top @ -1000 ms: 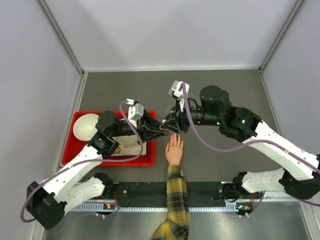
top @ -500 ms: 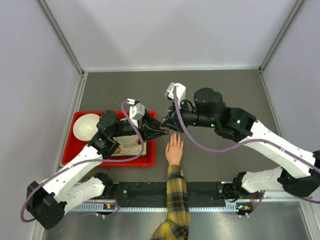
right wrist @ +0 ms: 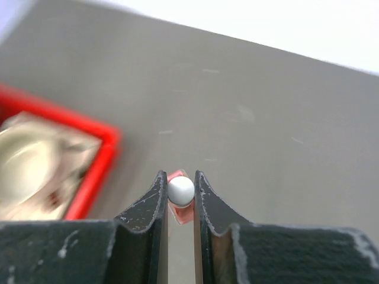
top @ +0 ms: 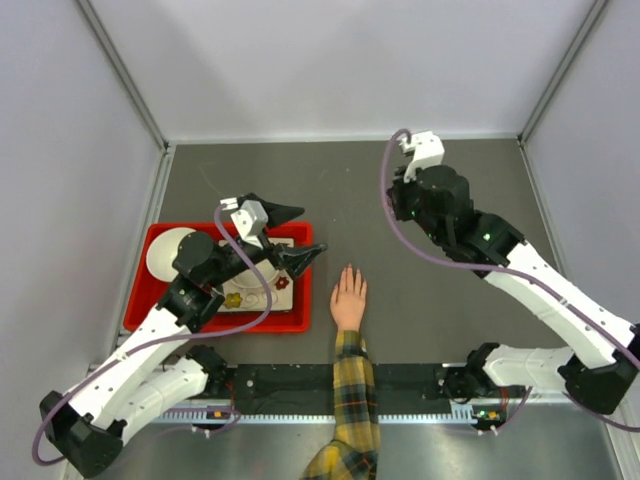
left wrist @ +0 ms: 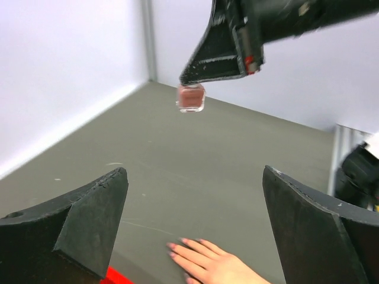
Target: Paint the nails
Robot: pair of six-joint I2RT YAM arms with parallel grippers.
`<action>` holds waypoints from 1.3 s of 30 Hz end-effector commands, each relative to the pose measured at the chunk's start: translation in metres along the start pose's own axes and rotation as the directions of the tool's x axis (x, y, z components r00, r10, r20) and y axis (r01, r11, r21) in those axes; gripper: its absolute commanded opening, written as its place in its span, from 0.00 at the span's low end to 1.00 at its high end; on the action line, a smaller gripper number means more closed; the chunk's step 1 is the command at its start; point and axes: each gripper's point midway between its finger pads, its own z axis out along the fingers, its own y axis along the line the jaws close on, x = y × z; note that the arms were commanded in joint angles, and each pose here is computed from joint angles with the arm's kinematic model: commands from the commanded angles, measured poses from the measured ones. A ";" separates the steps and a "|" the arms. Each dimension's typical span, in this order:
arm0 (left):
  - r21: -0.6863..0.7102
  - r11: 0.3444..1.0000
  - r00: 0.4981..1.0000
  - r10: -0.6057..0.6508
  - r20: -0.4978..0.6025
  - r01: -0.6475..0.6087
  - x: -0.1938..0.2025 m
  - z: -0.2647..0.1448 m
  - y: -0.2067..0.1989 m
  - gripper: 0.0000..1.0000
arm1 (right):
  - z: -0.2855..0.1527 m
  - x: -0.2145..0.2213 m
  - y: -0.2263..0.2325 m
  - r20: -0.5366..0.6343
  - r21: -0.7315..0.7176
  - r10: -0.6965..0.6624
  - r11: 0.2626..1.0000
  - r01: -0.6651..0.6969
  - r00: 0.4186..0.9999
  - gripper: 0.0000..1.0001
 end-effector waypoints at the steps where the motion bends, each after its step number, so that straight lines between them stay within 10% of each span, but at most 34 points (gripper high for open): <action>1: -0.128 0.990 0.997 0.060 0.045 -0.054 -0.017 -0.004 0.021 0.99 | 0.026 0.008 -0.085 0.102 0.345 0.176 0.917 -0.201 0.979 0.00; 12: -0.170 0.984 0.997 0.058 0.049 -0.049 -0.017 -0.006 0.028 0.99 | 0.054 0.119 -0.294 0.196 0.815 0.415 0.435 -0.383 0.889 0.00; 39: -0.134 0.991 0.999 0.028 0.046 -0.021 -0.011 -0.001 0.023 0.98 | 0.111 0.206 -0.408 0.096 0.883 0.466 0.369 -0.292 0.879 0.12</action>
